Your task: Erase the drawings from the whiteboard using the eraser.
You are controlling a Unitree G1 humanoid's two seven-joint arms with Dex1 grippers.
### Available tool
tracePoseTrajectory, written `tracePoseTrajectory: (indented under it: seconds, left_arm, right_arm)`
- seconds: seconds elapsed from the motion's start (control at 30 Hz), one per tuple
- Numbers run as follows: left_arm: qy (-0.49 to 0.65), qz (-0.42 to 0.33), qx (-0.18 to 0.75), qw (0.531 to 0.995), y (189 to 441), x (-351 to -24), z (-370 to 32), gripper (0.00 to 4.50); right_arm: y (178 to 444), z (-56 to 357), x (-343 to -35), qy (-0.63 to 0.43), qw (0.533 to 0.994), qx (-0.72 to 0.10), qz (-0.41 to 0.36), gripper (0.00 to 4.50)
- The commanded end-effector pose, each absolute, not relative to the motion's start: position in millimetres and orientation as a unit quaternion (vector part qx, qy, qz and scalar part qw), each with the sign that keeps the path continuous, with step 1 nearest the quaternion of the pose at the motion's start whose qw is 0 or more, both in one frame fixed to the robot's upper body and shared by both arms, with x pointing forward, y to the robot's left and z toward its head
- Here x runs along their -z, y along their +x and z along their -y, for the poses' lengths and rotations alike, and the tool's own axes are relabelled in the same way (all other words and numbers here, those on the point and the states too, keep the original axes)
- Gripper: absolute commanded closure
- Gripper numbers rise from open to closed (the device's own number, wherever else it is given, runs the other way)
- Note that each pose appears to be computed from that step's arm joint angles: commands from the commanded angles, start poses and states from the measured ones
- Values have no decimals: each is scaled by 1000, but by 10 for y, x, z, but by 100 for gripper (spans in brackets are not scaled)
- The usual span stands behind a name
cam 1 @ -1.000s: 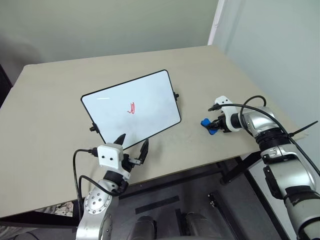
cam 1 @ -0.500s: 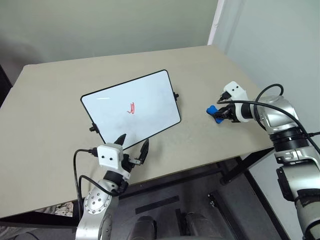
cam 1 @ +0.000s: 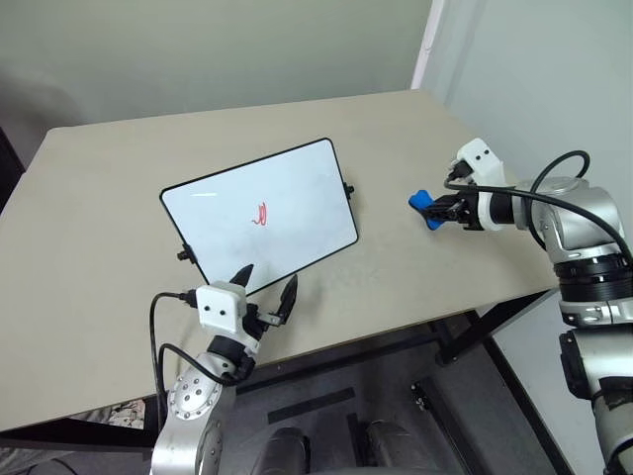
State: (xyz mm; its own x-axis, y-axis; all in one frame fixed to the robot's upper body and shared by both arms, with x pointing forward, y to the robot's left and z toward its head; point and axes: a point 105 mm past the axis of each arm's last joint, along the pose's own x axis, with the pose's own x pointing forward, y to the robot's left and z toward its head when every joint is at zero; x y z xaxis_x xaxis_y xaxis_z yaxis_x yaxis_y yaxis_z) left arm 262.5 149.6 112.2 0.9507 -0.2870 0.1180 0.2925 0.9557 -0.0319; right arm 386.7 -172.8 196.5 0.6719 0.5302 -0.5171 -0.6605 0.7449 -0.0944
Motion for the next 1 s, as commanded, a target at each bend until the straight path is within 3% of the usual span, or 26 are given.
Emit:
tracePoseTrajectory:
  seconds: [0.03,1.0]
  left_arm:
    - [-25,73,156,985,2623,-1202,-1466,0]
    - [26,105,100,989,2608,-1349,-1614,0]
  right_arm:
    - [3857,1760,-2140,-143,912,-324,-207,318]
    - [3895,1664,-2131,-139,910,-336,-200,318]
